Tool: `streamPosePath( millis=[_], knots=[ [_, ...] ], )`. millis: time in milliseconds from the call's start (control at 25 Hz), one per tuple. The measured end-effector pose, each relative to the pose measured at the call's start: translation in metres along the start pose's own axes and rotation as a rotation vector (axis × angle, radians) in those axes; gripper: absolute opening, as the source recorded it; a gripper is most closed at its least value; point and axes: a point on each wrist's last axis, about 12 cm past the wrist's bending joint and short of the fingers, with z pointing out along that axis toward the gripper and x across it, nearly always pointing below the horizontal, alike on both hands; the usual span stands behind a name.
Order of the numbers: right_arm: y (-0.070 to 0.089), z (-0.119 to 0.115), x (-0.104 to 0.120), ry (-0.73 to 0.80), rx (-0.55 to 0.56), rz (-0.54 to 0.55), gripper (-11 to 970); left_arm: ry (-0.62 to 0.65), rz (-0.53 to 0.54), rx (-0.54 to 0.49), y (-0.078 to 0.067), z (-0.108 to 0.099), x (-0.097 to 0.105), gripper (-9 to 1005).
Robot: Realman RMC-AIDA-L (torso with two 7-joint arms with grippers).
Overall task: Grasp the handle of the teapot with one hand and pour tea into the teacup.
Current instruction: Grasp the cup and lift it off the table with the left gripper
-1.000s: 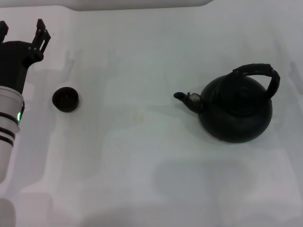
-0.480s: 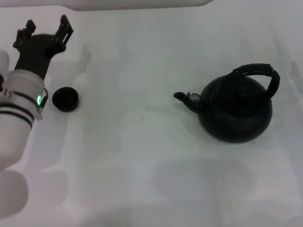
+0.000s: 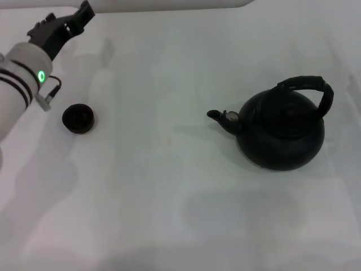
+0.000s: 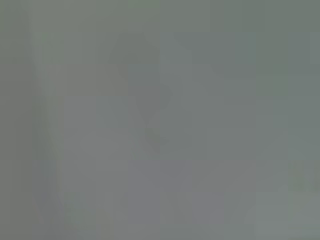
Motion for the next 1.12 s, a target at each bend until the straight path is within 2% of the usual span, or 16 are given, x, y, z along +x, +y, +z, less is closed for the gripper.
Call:
streamPosePath(
  millis=[360, 560, 760, 920, 1120],
  knots=[
    [0.0, 0.002, -0.001, 0.002, -0.002, -0.004, 864, 0.22, 0.106, 0.038, 0.004, 0.016, -0.038, 888],
    [0.0, 0.002, -0.001, 0.002, -0.002, -0.004, 863, 0.339, 0.15, 0.103, 0.004, 0.017, -0.049, 888],
    [-0.001, 0.002, 0.0, 0.004, -0.001, -0.003, 863, 0.463, 0.213, 0.17, 0.003, 0.013, -0.064, 888],
    [-0.001, 0.002, 0.001, 0.013, 0.003, -0.003, 863, 0.533, 0.256, 0.177, 0.005, 0.006, -0.075, 887],
    [-0.001, 0.003, 0.001, 0.017, 0.004, -0.003, 863, 0.623, 0.348, 0.171, -0.002, -0.005, -0.083, 887]
  ],
)
